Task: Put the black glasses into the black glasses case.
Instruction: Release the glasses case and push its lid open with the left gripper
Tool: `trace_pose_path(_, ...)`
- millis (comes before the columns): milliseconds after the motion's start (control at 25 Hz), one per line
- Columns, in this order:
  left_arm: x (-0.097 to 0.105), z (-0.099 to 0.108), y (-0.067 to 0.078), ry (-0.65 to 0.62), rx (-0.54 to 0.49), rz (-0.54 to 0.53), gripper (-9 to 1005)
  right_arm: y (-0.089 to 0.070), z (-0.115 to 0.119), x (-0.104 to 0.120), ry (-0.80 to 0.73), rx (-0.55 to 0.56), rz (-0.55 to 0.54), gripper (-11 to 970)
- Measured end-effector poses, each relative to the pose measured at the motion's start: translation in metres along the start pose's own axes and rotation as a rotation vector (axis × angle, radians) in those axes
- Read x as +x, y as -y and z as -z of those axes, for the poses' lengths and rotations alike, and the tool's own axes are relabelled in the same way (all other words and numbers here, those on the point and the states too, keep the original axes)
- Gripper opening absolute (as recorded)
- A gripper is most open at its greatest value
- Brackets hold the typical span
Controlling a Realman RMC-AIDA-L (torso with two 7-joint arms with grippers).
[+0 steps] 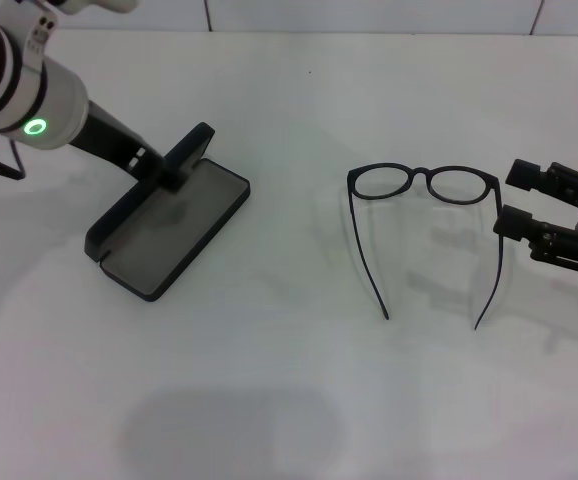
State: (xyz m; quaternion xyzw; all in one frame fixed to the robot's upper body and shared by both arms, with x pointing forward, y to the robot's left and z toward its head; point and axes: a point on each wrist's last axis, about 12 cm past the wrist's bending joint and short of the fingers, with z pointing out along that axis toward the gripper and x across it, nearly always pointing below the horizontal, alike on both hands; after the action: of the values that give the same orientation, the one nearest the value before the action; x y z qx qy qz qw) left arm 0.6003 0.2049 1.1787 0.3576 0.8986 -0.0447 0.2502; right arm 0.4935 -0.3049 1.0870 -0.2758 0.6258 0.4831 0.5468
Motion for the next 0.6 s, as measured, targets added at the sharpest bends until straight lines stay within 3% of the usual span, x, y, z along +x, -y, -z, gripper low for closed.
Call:
trace_pose_path(400,0.0034,-0.011,-0.0001,-0.074,-0.018,-0.005,732,0.0043,-0.001,-0.0012,-0.01,0.021,0.013,797)
trace_pose_path(600,0.0039,-0.0118,0.0011,-0.079,-0.015,-0.008,537,0.0044,-0.0013,-0.0008,-0.011,0.023,0.013,797)
